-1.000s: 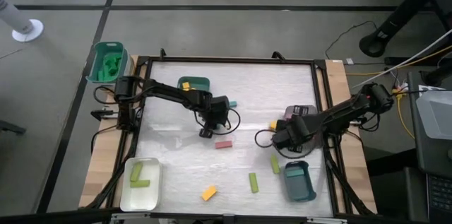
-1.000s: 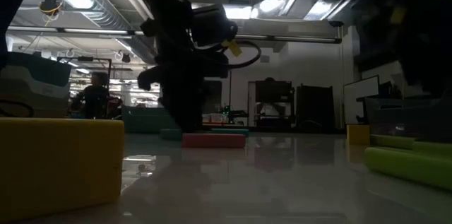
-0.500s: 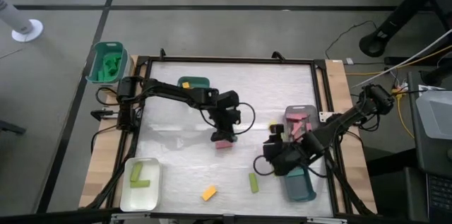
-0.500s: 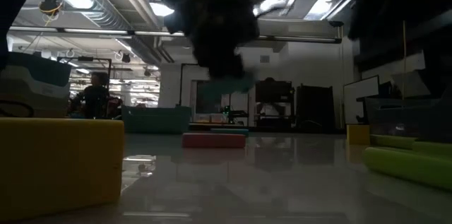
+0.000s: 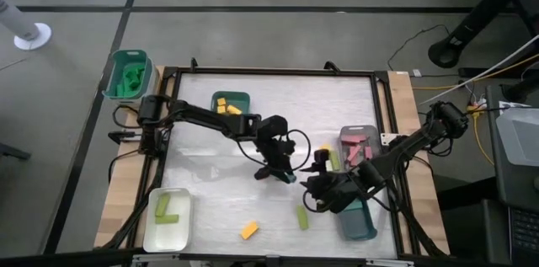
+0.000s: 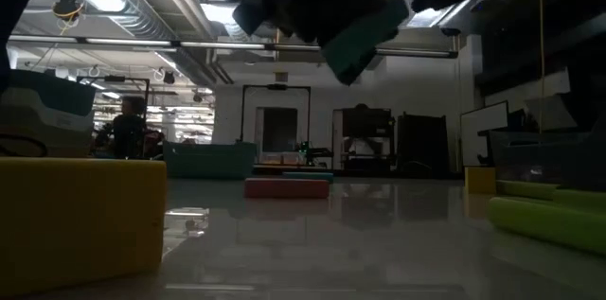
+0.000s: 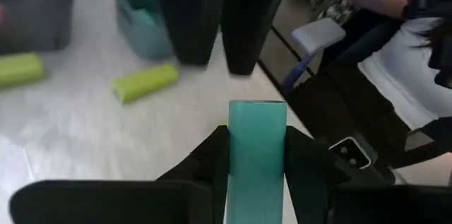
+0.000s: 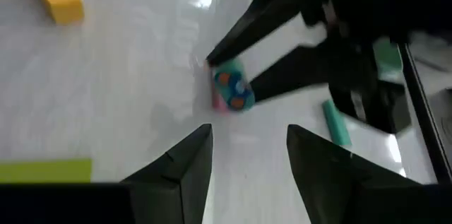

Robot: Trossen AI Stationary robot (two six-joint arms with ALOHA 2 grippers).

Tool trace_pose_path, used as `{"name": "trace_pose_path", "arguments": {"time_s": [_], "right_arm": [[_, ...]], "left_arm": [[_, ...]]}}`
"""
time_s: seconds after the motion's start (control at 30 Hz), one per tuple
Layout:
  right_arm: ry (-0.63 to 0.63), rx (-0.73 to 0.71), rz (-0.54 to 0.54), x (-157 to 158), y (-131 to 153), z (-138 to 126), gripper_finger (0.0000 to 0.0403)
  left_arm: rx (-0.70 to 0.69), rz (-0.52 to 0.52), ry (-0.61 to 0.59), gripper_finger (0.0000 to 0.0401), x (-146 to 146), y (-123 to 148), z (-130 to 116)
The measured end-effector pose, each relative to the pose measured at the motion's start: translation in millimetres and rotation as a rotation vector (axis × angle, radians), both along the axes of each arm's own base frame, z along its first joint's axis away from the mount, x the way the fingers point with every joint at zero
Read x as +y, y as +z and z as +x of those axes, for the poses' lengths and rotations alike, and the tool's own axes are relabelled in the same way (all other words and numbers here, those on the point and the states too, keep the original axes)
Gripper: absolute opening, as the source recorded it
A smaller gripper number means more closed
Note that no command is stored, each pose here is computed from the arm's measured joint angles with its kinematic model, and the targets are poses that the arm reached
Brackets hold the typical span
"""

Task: Sort blocks
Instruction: Put the blue block into the blue bin

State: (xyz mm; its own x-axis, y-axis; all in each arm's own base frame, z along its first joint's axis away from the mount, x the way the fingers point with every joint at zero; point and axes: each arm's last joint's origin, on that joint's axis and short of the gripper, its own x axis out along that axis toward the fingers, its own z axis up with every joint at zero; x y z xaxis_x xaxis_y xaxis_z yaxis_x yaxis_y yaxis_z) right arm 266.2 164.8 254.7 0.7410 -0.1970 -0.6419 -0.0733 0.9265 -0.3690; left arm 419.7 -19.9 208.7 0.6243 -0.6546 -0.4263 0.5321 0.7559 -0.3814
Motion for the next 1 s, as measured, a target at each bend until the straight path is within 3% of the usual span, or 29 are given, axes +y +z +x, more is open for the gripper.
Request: {"name": "trace_pose_path", "arguments": {"time_s": [0.4,1.0], "right_arm": [[0.137,-0.042,-0.03,6,4,6,0.0184],[0.16,-0.07,-0.042,6,6,9,0.0184]], "left_arm": [[-0.06,-0.002,-0.025,0.0097,-11,5,2],[-0.162,-0.002,-0.047,0.0098,-20,13,6]]}}
